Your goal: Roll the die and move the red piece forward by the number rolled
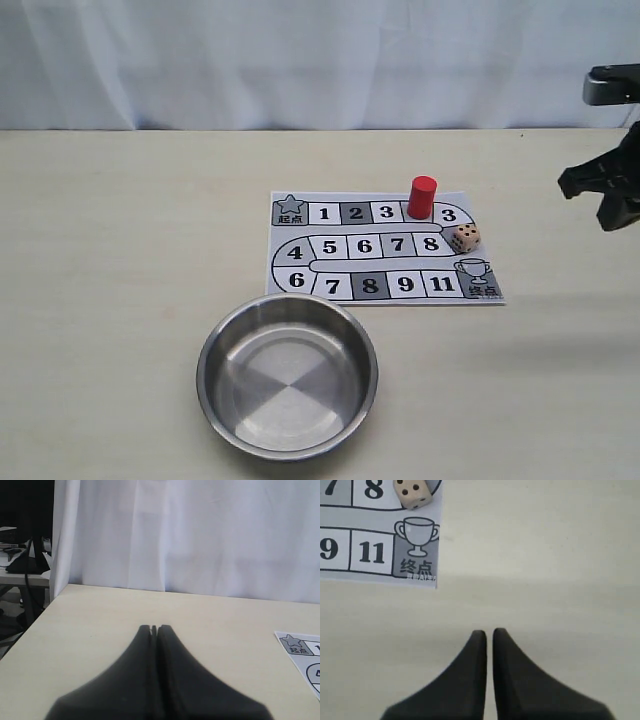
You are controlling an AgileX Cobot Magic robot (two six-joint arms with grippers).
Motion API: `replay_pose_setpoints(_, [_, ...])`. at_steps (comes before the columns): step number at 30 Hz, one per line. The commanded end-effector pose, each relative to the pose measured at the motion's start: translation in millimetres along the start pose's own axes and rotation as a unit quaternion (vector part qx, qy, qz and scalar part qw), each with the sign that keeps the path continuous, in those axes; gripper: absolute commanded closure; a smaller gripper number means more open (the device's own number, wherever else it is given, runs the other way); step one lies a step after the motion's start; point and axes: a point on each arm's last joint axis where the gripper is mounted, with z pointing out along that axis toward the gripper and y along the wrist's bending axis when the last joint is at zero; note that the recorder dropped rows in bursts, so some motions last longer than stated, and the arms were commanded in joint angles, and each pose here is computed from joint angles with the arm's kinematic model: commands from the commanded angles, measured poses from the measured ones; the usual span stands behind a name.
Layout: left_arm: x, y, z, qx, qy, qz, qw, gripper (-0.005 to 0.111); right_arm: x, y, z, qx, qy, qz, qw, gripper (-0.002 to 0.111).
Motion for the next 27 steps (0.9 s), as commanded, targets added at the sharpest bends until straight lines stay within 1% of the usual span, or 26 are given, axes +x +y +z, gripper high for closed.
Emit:
replay_pose_setpoints(1, [-3.0,-0.2,-0.4,0.001,-0.009,0.001,1.0,0.107,29.8,4.1,-29.3,0.004,-0.075,0.016,0.997,0.104])
replay_pose_setpoints(6, [-3.0,-0.2,-0.4,0.001,-0.009,0.001,1.0,0.107,69.7,9.5,-65.1,0.018,-0.192,0.013,0.981,0.104])
replay_pose_setpoints(7, [-3.0,-0.2,-0.4,0.001,-0.009,0.001,1.0,0.107,84.8,11.9,-84.2,0.022,-0.239,0.015,0.971,0.104])
replay_pose_setpoints(10, [-3.0,-0.2,-0.4,0.001,-0.009,0.001,1.0,0.107,105.7,14.7,-113.2,0.029,-0.296,0.014,0.955,0.104])
replay_pose_setpoints(12, [-3.0,-0.2,-0.4,0.001,-0.009,0.001,1.0,0.107,135.6,19.8,-147.3,0.03,-0.371,0.018,0.928,0.104])
replay_pose_setpoints(13, [-3.0,-0.2,-0.4,0.001,-0.009,0.001,1.0,0.107,142.7,21.1,-153.4,0.029,-0.386,0.019,0.922,0.104])
replay_pose_setpoints(14, [-3.2,-0.2,-0.4,0.001,-0.011,0.001,1.0,0.107,161.3,25.2,-170.0,0.022,-0.425,0.024,0.905,0.104])
replay_pose_setpoints(15, [-3.2,-0.2,-0.4,0.001,-0.011,0.001,1.0,0.107,169.2,26.2,-176.1,0.023,-0.439,0.023,0.898,0.104])
replay_pose_setpoints(16, [-3.2,-0.2,-0.4,0.001,-0.011,0.001,1.0,0.107,189.0,29.1,-190.2,0.026,-0.475,0.022,0.879,0.104])
replay_pose_setpoints(17, [-3.2,-0.2,-0.4,0.001,-0.011,0.001,1.0,0.107,198.8,30.4,-196.2,0.028,-0.491,0.021,0.87,0.104])
replay_pose_setpoints(18, [-3.2,-0.2,-0.4,0.001,-0.011,0.001,1.0,0.107,218.0,33.1,-206.3,0.032,-0.522,0.02,0.852,0.104])
replay_pose_setpoints(19, [-3.2,-0.2,-0.4,0.001,-0.011,0.001,1.0,0.107,227.4,34.5,-210.1,0.032,-0.533,0.019,0.845,0.104])
replay_pose_setpoints(21, [-3.2,-0.2,-0.4,0.001,-0.011,0.001,1.0,0.107,257.3,40.0,-218.8,0.026,-0.566,0.018,0.824,0.104])
replay_pose_setpoints(24, [-3.2,-0.2,-0.4,0.001,-0.011,0.001,1.0,0.107,278.8,43.2,-221.6,0.028,-0.582,0.015,0.812,0.104])
replay_pose_setpoints(27, [-3.2,-0.2,-0.4,0.001,-0.011,0.001,1.0,0.107,304.3,47.1,-220.1,0.027,-0.589,0.012,0.808,0.104])
